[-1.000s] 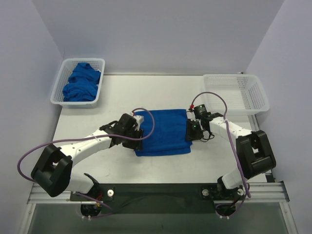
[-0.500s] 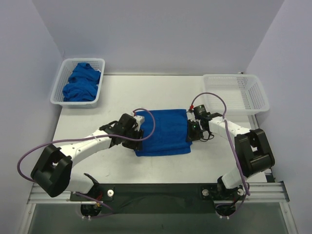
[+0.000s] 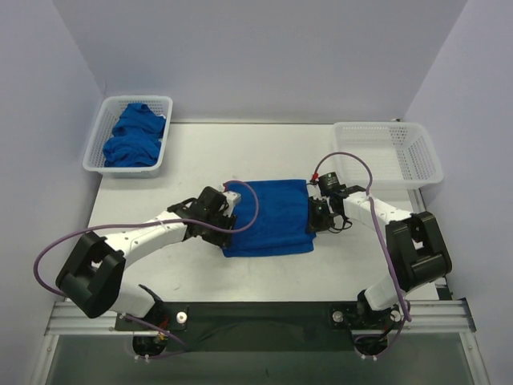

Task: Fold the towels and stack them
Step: Fold the towel

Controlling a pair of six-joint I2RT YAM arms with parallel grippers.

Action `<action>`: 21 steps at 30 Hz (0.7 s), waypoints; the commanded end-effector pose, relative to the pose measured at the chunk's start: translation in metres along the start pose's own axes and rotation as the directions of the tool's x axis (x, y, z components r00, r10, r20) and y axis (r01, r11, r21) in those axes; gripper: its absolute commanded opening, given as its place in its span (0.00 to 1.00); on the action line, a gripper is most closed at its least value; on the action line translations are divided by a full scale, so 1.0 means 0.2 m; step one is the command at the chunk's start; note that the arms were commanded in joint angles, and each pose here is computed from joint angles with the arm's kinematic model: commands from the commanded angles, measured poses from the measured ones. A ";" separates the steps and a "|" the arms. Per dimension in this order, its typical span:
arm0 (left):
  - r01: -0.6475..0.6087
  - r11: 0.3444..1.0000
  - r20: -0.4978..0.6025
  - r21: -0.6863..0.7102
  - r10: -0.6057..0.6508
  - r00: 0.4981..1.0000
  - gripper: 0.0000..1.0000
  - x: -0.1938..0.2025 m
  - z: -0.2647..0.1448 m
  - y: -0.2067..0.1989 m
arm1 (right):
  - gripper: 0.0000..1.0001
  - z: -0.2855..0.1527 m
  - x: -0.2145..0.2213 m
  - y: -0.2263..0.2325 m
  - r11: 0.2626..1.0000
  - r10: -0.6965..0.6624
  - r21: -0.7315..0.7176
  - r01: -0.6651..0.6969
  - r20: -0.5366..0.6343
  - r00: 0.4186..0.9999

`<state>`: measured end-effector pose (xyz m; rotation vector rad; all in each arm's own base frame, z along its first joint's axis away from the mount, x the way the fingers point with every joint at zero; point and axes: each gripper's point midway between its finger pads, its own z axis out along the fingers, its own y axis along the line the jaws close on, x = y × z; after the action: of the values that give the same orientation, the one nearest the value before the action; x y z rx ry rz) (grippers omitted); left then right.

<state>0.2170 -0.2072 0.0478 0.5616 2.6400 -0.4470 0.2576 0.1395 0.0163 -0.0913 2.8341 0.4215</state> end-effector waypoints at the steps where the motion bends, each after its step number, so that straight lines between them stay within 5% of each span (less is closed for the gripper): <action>1: -0.049 0.999 0.062 0.020 0.048 0.997 0.46 -0.13 -0.01 -0.03 | 0.00 -0.03 0.01 -0.01 1.000 0.003 0.002 -0.003 0.000 1.000; 9: -0.075 0.996 0.060 0.051 0.072 0.996 0.28 -0.12 -0.02 -0.06 | 0.00 -0.04 0.00 -0.01 1.000 0.005 0.003 -0.005 0.009 1.000; 15: -0.089 0.996 0.109 0.012 0.088 0.990 0.00 -0.21 -0.07 -0.03 | 0.00 -0.09 -0.08 0.00 1.000 0.005 0.004 -0.006 0.064 0.998; 21: -0.081 0.993 0.235 -0.088 0.099 0.967 0.00 -0.50 -0.20 0.10 | 0.00 -0.30 -0.41 0.05 0.998 -0.063 0.036 0.055 0.248 0.967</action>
<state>0.2534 -0.2086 0.0773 0.6058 2.5299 -0.4091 0.2807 0.1373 0.0430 -0.0844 2.7545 0.3991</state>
